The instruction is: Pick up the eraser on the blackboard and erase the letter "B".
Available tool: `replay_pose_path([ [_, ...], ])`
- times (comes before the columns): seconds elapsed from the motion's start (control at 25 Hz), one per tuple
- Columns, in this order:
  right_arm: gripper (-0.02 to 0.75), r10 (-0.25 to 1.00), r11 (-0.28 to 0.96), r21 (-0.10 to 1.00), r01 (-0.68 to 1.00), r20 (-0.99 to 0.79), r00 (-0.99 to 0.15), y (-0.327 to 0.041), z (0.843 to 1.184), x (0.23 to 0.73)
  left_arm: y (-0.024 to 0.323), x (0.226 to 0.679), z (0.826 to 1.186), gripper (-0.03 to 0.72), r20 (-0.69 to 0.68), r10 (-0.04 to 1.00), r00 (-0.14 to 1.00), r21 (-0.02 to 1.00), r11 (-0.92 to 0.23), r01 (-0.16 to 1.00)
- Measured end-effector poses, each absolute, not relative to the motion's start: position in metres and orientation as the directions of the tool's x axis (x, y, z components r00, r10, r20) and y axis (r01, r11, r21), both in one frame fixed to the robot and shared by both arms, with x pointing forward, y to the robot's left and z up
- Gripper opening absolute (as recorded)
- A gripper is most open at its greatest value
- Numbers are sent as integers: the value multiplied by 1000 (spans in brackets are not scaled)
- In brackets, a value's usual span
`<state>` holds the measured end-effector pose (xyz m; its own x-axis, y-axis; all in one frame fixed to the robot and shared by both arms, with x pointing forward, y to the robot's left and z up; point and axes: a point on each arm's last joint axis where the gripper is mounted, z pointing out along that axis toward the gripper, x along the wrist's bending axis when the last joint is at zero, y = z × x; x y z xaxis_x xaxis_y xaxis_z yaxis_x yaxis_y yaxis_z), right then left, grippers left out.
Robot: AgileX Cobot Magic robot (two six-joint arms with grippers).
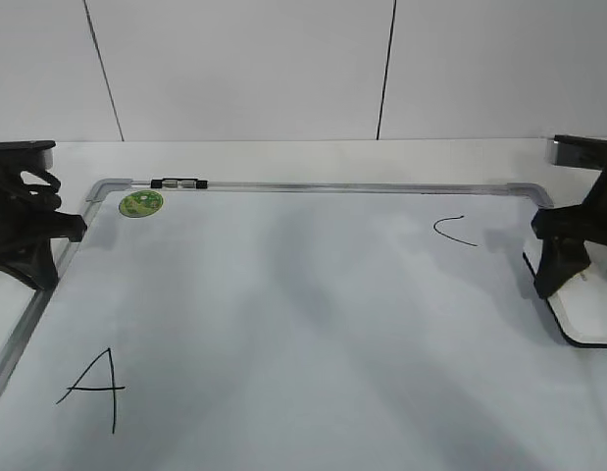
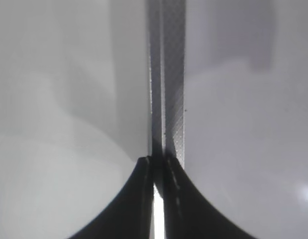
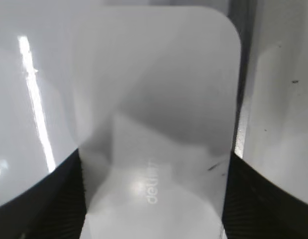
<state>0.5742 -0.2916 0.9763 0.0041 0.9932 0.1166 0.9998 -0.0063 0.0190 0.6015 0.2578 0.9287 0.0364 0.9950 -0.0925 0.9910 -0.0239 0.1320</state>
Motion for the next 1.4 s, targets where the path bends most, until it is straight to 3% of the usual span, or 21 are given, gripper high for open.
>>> replay_pose_path([
  [1.4, 546, 995, 5, 21, 1000, 98, -7, -294, 967, 579, 258, 601, 929, 16, -93, 995, 36, 130, -24, 991],
])
